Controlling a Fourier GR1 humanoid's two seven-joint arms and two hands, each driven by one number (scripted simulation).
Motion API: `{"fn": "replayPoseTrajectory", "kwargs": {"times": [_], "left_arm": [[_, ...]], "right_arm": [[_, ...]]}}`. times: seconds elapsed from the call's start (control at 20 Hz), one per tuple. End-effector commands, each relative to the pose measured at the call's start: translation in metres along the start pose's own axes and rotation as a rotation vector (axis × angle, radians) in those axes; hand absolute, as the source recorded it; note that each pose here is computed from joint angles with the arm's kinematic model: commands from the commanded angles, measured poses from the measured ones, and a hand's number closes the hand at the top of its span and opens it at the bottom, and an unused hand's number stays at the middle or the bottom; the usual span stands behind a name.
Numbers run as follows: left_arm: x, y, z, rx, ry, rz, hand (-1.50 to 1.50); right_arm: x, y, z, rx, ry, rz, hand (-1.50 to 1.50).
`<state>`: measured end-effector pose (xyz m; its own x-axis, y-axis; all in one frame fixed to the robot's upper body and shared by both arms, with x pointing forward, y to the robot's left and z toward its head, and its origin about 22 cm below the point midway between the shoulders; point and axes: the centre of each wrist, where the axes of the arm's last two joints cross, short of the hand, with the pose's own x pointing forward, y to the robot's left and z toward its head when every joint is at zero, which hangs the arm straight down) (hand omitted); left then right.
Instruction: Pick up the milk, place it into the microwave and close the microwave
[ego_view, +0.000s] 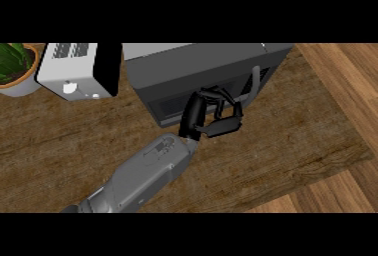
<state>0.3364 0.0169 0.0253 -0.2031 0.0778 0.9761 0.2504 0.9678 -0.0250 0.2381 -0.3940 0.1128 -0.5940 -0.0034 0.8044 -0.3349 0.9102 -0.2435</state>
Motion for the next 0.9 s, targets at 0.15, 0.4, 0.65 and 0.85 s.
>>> {"fn": "replayPoseTrajectory", "kwargs": {"times": [0.15, 0.4, 0.65, 0.85], "left_arm": [[0.016, 0.003, -0.024, 0.023, -0.072, 0.039, 1.5], [0.011, 0.005, -0.023, 0.044, -0.064, 0.041, 1.5], [0.01, 0.006, -0.024, 0.048, -0.084, 0.044, 1.5], [0.012, 0.004, -0.026, 0.042, -0.1, 0.055, 1.5]], "right_arm": [[0.006, -0.011, -0.01, 0.001, -0.017, 0.002, -1.5], [0.014, -0.024, -0.016, -0.01, -0.025, 0.025, -1.5], [0.018, -0.032, -0.017, -0.009, -0.013, 0.035, -1.5], [0.025, -0.043, -0.021, -0.019, -0.018, 0.065, -1.5]]}}
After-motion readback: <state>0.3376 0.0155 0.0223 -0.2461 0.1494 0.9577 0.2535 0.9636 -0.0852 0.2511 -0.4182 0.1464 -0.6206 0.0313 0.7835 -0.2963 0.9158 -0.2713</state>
